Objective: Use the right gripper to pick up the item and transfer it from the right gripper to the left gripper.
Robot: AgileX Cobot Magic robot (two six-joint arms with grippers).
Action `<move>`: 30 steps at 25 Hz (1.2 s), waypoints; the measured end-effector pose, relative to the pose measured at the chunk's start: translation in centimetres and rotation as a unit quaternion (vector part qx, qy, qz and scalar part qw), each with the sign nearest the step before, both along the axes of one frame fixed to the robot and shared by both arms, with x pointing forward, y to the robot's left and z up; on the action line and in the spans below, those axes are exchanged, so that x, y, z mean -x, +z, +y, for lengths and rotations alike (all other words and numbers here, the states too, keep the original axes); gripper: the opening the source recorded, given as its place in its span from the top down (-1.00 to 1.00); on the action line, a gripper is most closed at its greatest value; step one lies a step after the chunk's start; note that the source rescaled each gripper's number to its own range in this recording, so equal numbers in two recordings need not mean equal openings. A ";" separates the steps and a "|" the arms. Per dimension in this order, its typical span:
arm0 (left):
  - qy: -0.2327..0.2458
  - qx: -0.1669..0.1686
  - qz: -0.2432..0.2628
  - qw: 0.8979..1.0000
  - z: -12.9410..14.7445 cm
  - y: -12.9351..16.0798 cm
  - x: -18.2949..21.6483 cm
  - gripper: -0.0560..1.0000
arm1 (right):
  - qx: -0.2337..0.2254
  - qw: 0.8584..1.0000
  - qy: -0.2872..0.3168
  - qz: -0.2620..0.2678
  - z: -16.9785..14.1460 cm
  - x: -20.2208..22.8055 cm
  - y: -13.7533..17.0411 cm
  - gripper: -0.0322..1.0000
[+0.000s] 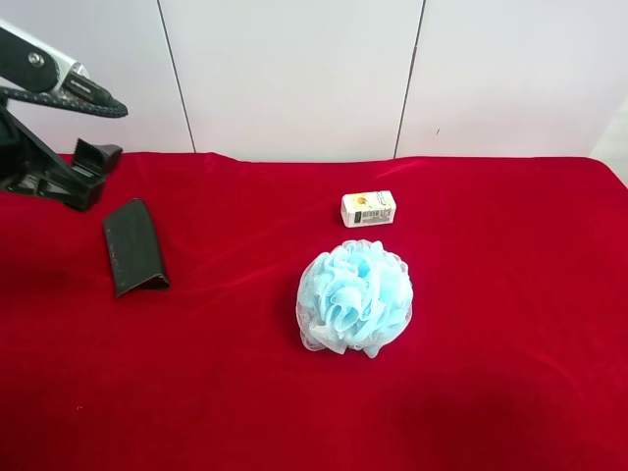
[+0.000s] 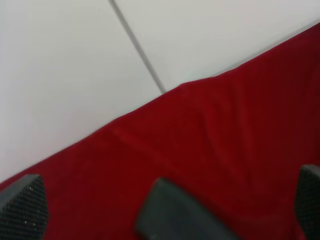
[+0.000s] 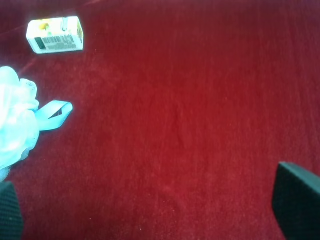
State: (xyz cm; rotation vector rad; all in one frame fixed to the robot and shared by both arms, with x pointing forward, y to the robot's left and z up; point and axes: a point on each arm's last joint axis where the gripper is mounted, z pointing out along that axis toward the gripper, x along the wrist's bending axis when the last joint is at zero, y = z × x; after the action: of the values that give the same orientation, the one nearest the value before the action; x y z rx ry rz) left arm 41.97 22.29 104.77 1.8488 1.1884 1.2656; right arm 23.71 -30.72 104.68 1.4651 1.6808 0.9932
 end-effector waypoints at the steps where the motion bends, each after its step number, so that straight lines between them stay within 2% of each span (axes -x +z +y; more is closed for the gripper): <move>1: -0.006 0.013 -0.006 1.000 -0.2 -0.1 0.0 -0.97 | 0.000 1.000 0.000 0.000 0.0 0.0 0.0 -0.98; 4: -0.041 0.051 -0.030 0.997 -1.0 0.3 -0.1 -0.97 | 0.000 1.000 0.000 0.000 0.0 0.0 0.0 -0.98; 8: -0.090 0.108 -0.048 0.989 -1.9 0.8 -0.2 -0.97 | 0.000 1.000 0.000 0.000 0.0 0.0 0.0 -0.98; 12: -0.117 0.170 -0.021 0.978 -1.5 0.7 -0.8 -0.97 | 0.000 1.000 0.000 0.000 0.0 0.0 0.0 -0.98; 13: -0.115 0.190 -0.004 0.975 -1.2 0.5 -0.9 -0.97 | 0.000 1.000 0.000 0.000 0.0 0.0 0.0 -0.98; 16: -0.089 0.217 0.037 0.971 0.4 -0.2 -1.4 -0.97 | 0.000 1.000 0.000 0.000 0.0 0.0 0.0 -0.98; 20: -0.026 0.237 0.087 0.967 3.0 -1.1 -1.7 -0.97 | 0.000 1.000 0.000 0.000 0.0 0.0 0.0 -0.98; 24: 0.043 0.266 0.126 0.955 5.1 -1.7 -1.5 -0.97 | 0.000 1.000 0.000 0.000 0.0 0.0 0.0 -0.98; 28: 0.053 0.265 0.138 0.953 5.7 -1.2 -0.3 -0.97 | 0.000 1.000 0.000 0.000 0.0 0.0 0.0 -0.98; 30: 0.044 0.265 0.123 0.955 5.8 -0.2 0.9 -0.97 | 0.000 1.000 0.000 0.000 0.0 0.0 0.0 -0.98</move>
State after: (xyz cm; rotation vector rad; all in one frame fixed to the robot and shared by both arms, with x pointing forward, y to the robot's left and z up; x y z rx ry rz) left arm 41.05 28.09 104.52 1.5851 1.5755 0.6711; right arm 23.71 -30.72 104.68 1.4651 1.6808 0.9932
